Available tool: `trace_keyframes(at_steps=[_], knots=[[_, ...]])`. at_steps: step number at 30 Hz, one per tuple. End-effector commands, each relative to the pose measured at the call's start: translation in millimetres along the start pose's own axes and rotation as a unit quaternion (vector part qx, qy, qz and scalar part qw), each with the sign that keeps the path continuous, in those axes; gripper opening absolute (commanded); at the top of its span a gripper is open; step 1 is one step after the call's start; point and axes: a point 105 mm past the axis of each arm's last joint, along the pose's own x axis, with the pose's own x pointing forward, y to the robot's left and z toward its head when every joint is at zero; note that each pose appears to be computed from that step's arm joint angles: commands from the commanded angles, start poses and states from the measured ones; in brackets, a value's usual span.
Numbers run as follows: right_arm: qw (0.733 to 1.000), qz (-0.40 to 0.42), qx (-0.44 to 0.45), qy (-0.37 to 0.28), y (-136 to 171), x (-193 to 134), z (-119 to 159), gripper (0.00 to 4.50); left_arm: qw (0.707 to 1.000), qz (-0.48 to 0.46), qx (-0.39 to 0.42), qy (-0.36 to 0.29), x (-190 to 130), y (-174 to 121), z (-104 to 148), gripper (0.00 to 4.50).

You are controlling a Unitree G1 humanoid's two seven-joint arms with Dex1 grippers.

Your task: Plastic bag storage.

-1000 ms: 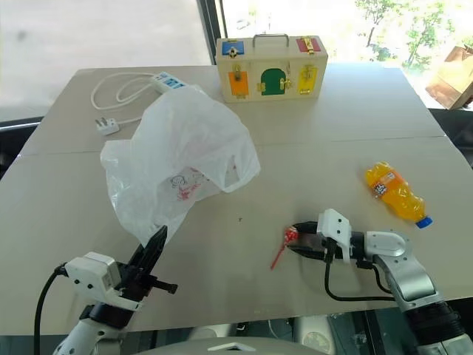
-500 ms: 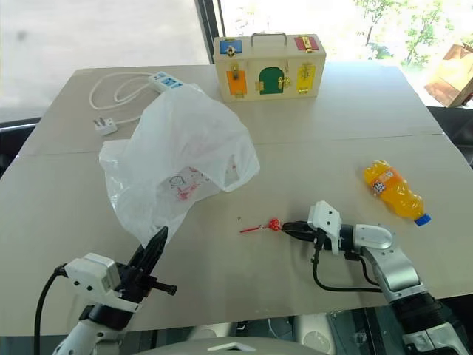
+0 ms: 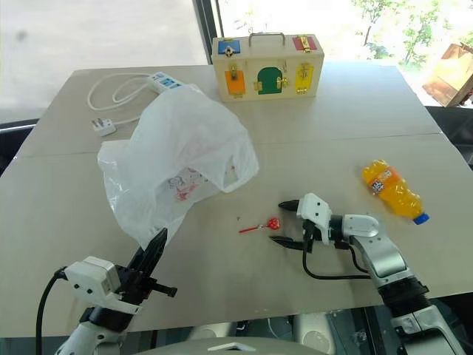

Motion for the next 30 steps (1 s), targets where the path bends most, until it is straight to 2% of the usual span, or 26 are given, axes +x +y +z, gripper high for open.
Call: trace_keyframes(at_steps=[1,2,5,7,8,11,12,16,23,26,30], knots=[[1.0,0.01,-0.015,-0.013,1.4,4.6,7.8,4.42,1.0,-0.001,0.007,-0.006,-2.6,-1.0,2.7,0.0],[1.0,0.01,-0.015,-0.015,1.5,5.0,8.3,4.42,1.0,-0.001,0.007,-0.006,-2.6,-1.0,2.6,0.0],[1.0,0.008,-0.015,-0.015,1.8,2.7,7.3,3.68,1.0,0.001,0.008,-0.006,-2.6,-0.5,2.4,0.0],[1.0,0.006,-0.016,-0.017,1.6,1.5,8.0,2.83,1.0,0.001,0.007,-0.005,-2.4,-0.4,2.0,0.0],[1.0,0.004,-0.016,-0.023,1.2,2.2,10.9,2.25,1.0,0.001,0.005,-0.005,-2.1,-0.4,1.5,0.0],[0.998,0.0,-0.007,-0.057,-1.8,8.6,30.0,0.81,1.0,-0.001,-0.001,-0.005,-1.1,-0.8,0.6,0.0],[0.998,0.003,-0.005,-0.067,-2.3,11.7,37.2,0.66,1.0,-0.002,-0.003,-0.005,-0.6,-0.9,0.6,0.0],[0.994,0.03,0.007,-0.104,-1.0,35.8,67.7,0.66,1.0,-0.003,-0.015,-0.009,1.9,-0.2,2.1,0.0],[0.995,0.057,-0.014,-0.084,1.6,99.7,97.9,0.66,0.996,-0.038,-0.073,-0.02,6.6,-11.0,8.7,0.0],[0.997,0.027,-0.061,-0.036,-2.5,131.3,104.2,0.66,0.993,-0.035,-0.106,-0.032,7.1,-8.5,14.9,0.0],[0.996,-0.004,-0.081,-0.048,-7.6,161.8,131.1,0.66,0.992,-0.046,-0.114,-0.032,8.3,-13.2,18.6,0.0]])
